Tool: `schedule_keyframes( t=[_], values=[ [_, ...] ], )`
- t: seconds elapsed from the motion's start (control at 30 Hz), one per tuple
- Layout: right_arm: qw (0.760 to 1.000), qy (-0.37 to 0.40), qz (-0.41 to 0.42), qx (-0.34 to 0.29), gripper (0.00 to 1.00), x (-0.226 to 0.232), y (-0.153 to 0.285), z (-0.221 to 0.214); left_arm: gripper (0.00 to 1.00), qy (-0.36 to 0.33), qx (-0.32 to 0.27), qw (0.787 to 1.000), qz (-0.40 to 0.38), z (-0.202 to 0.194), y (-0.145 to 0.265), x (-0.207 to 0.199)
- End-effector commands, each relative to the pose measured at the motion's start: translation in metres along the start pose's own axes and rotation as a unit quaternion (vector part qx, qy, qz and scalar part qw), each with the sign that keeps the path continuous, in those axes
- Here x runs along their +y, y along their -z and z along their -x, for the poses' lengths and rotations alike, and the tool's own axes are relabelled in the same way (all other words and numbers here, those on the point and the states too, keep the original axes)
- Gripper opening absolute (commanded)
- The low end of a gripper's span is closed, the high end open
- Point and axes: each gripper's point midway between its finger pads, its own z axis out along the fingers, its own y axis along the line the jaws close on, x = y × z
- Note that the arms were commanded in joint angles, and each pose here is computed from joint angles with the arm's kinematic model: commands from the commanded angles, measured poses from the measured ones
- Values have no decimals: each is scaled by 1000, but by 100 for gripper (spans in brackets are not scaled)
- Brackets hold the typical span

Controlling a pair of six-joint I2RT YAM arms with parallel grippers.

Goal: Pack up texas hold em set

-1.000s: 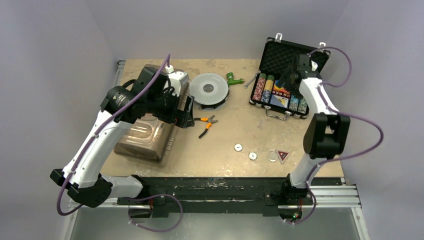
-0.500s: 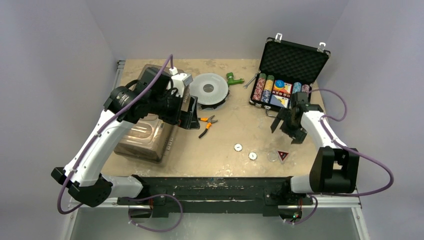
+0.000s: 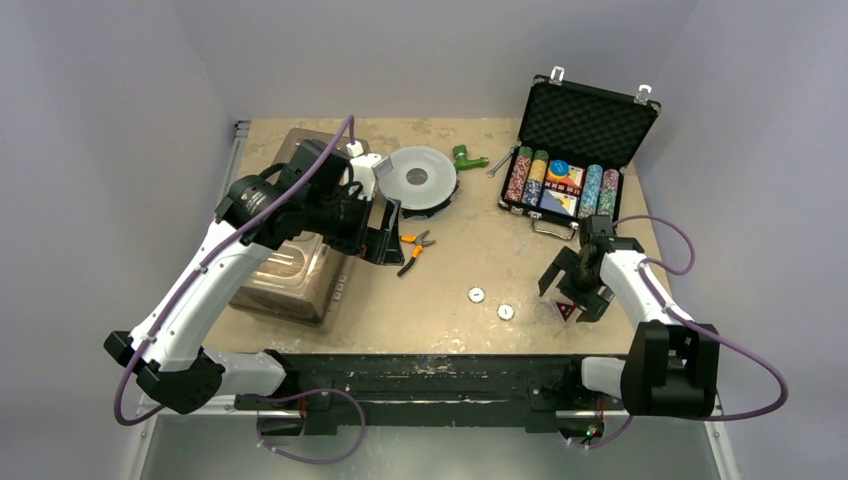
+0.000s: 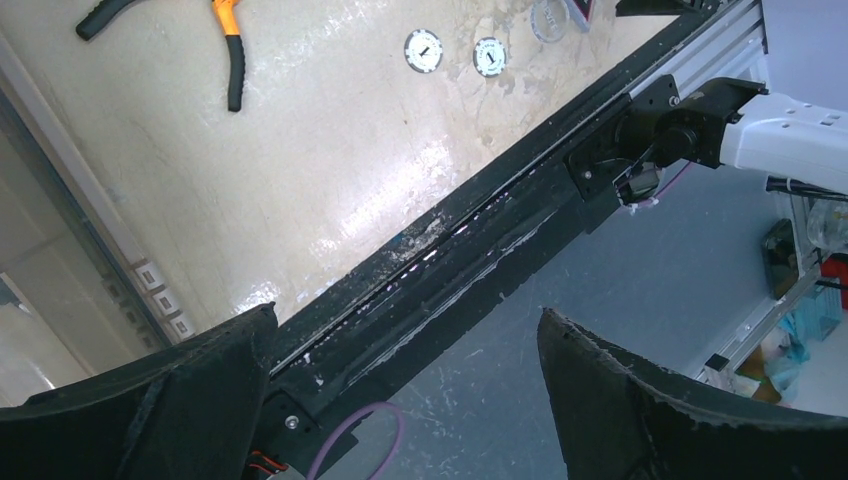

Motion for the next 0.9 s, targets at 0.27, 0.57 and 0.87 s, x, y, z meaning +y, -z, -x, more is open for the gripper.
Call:
schedule_keyframes(
  t=[0.27,0.57,0.87],
  values=[
    [997,-69,0,-40,88,-1,-22,10,98,-11,-18,1000,-5,4,7,-4],
    [997,-66,-13,-45,83,-4,-29,18,98,-9,-13,1000,-8,5,4,-5],
    [996,-62,-38,-47,78,-10,-35,22,98,-7,-10,1000,-12,6,2,-7]
  ],
)
